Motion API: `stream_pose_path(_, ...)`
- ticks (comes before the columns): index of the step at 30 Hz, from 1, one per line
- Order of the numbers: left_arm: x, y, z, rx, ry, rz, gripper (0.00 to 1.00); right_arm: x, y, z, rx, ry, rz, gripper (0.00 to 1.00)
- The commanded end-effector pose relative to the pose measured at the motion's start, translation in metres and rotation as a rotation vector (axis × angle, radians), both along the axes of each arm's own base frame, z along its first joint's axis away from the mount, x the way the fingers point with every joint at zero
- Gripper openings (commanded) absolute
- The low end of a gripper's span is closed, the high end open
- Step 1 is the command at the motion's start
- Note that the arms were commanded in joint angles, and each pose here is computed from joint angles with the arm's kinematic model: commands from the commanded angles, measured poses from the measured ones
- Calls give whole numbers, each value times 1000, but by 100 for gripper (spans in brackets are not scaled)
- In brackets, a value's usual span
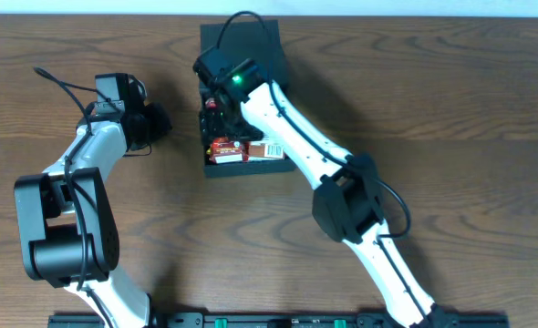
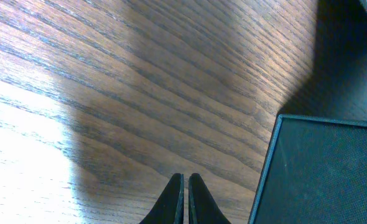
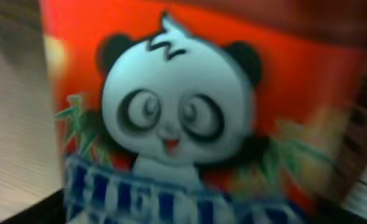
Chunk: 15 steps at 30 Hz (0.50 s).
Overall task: Pack container
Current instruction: 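Carry the Hello Panda box left and lower it into the box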
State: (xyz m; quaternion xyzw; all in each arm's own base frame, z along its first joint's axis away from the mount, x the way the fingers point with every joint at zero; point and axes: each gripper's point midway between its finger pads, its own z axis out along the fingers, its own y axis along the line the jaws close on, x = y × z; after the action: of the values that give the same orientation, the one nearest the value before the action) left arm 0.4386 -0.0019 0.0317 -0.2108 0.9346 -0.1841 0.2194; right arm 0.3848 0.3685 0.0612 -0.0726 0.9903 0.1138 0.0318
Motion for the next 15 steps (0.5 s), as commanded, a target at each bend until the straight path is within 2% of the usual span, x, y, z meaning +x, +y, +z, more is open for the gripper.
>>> stream_pose_path(1,10,4,19,11,-46,11,6,0,5,4,13,-25,58,87)
stream_pose_path(4,10,4,19,10,-46,10,6,15,1,35,55,-93,75,88)
stream_pose_path(9,10,4,19,10,-46,10,6,36,-10,113,151,-249,79,99)
stream_pose_path(12,10,4,19,10,-46,10,6,39,-20,161,192,-352,122,99)
stream_pose_path(13,10,4,19,10,-46,10,6,38,-25,175,198,-385,144,95)
stream_pose_path(14,10,4,19,10,-47,10,6,38,-28,184,203,-406,160,78)
stream_pose_path(15,10,4,19,10,-47,10,6,37,-30,191,212,-421,190,42)
